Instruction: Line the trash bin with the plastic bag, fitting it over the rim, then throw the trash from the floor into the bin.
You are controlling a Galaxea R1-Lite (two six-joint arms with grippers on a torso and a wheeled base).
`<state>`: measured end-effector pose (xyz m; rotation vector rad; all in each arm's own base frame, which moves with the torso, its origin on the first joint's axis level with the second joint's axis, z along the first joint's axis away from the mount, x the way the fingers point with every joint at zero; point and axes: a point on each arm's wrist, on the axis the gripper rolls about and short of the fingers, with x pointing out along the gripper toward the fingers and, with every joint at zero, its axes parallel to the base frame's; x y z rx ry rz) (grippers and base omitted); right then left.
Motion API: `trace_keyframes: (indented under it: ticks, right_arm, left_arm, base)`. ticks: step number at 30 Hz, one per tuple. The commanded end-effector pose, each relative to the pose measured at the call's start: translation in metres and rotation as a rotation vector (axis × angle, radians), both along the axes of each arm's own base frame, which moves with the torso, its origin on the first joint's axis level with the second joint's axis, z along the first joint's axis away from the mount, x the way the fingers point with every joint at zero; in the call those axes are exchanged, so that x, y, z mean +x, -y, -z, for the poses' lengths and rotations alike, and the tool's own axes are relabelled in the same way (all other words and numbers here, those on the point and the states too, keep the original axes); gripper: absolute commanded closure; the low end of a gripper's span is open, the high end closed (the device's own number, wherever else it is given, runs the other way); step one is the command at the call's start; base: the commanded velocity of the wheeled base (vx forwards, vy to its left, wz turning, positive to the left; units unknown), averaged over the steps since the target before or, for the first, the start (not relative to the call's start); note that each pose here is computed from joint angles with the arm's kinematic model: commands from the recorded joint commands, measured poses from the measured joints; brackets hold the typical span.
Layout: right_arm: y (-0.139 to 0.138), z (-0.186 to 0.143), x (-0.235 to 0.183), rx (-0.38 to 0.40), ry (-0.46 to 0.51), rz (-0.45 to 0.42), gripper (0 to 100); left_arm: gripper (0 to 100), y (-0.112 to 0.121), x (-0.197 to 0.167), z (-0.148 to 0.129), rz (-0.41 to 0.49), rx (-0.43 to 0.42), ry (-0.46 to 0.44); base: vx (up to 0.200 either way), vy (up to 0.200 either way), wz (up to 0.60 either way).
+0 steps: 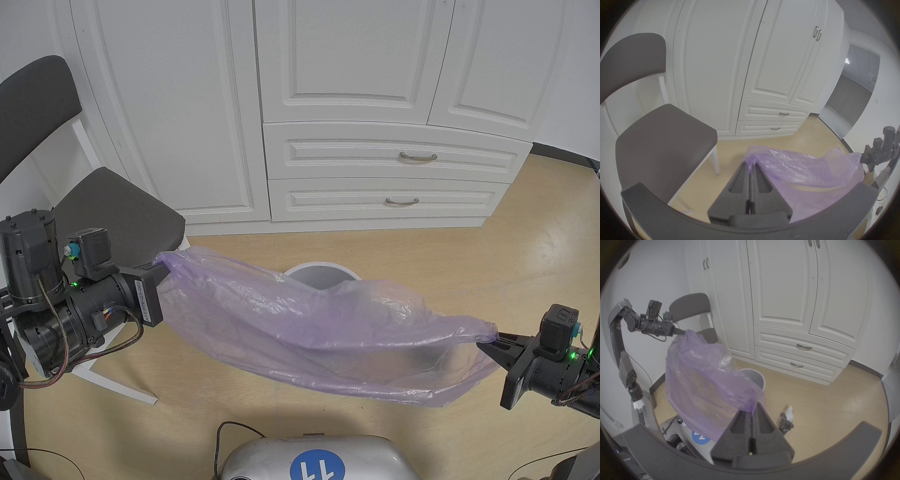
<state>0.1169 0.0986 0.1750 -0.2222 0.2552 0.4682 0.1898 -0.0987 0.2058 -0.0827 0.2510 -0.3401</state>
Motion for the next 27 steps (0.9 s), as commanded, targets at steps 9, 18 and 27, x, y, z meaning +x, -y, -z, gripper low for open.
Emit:
trace_keyframes:
  ticks: [9,18,27]
  right_arm:
    - [0.005,0.007,-0.002,-0.064,-0.027,0.018,100]
    - [0.002,0.008,0.003,-0.071,-0.035,0.023,100]
    - [-0.026,0.007,0.044,-0.053,-0.044,0.048,100]
  left_arm:
    - [100,-0.003,0.001,-0.001,-0.014,0.003,0.008]
    - [100,0.010,0.008,0.004,0.026,0.003,0.018]
    - [100,0.055,0.034,0.021,0.117,-0.079,0.120]
  base:
    - [0.000,0.000,0.00]
    - [0.000,0.000,0.00]
    - [0.000,0.000,0.00]
